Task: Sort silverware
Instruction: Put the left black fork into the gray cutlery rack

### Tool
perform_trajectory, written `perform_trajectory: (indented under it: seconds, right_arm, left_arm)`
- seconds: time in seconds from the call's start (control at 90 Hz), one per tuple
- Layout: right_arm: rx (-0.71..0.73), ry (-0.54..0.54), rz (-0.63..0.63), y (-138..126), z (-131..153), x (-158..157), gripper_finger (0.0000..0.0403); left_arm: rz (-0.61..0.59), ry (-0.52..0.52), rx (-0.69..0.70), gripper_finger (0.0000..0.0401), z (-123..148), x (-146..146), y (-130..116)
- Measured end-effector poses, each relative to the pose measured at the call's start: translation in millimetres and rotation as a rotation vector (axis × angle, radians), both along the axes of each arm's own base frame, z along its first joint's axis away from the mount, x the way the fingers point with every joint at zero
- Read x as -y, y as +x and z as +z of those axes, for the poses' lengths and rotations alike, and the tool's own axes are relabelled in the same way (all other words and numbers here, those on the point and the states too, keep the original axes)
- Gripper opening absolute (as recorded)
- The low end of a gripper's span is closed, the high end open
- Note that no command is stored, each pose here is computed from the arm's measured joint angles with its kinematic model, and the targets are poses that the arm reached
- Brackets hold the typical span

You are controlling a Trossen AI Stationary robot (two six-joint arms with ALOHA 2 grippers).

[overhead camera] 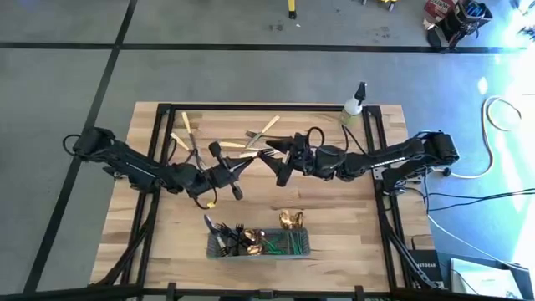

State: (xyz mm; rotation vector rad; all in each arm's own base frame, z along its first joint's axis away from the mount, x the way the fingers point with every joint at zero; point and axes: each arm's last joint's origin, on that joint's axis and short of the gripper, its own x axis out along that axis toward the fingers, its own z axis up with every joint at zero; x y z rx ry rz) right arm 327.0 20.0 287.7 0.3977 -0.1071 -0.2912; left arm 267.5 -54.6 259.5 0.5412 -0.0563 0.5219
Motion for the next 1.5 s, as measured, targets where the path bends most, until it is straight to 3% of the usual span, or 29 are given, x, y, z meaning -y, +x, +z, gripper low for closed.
perform_trajectory:
  seconds: [0.611,0.911,1.2,1.5]
  right_arm:
    - [0.026,0.033,0.001,1,0,4,0.015]
    - [0.031,0.024,0.064,9,-6,2,0.0011]
    - [0.032,0.017,0.093,10,-7,1,0.0002]
    - [0.028,-0.007,0.12,10,-7,0,0.0]
  left_arm:
    - [0.007,-0.004,0.002,0.0003,0,-1,0]
    - [0.003,-0.012,-0.008,0.0003,-2,-2,0]
    - [0.025,0.005,-0.022,0.0028,-2,-2,0]
    - [0.02,0.017,-0.009,0.0116,3,-1,-3]
